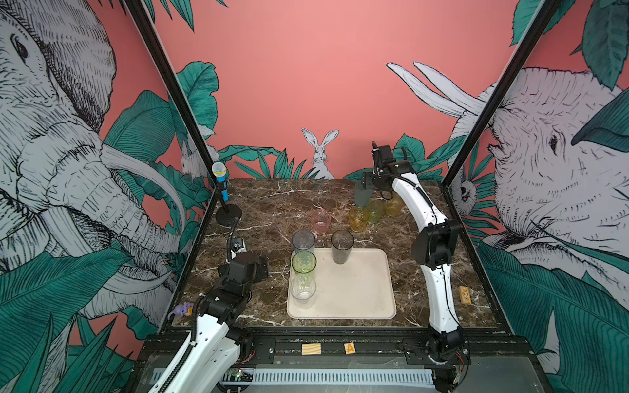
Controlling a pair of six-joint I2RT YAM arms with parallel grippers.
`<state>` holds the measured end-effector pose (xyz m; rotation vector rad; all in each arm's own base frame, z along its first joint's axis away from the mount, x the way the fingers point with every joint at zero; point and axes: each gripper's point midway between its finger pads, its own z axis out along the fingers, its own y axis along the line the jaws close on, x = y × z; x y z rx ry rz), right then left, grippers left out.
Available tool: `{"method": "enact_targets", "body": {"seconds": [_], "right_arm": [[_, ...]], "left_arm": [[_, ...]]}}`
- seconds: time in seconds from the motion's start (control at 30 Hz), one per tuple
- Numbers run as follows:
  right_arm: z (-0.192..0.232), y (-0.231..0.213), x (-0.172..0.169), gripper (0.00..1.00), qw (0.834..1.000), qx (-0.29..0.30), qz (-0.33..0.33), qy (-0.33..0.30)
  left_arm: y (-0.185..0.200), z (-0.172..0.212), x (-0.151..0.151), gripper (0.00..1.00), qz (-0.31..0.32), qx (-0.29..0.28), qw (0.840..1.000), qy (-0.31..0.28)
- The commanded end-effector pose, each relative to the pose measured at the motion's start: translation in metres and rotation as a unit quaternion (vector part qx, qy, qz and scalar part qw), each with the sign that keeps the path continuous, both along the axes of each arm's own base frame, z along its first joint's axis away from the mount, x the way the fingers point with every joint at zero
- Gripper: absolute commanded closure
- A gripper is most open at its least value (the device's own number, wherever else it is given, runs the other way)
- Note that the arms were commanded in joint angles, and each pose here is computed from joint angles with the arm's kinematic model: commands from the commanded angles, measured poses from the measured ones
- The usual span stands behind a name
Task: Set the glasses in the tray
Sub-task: 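Raise the right gripper and move it over the teal tumbler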
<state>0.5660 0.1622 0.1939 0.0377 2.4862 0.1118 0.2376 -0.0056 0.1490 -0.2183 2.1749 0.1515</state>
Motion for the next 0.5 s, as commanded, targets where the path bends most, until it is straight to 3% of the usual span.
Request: {"method": "enact_targets", "body": {"seconds": [0.0, 0.17, 0.47], "right_arm": [[0.007, 0.000, 0.005, 0.16, 1.000, 0.015, -0.010, -0.009], [0.006, -0.002, 0.013, 0.25, 1.000, 0.012, -0.018, -0.018], [0.007, -0.006, 0.027, 0.27, 0.998, 0.006, -0.040, -0.040]], "left_arm": [[0.000, 0.008, 0.000, 0.00, 0.004, -0.008, 1.000, -0.009], [0.001, 0.009, -0.001, 0.01, 0.004, -0.008, 1.000, -0.009], [0.001, 0.007, 0.000, 0.00, 0.005, -0.005, 1.000, -0.003]]}}
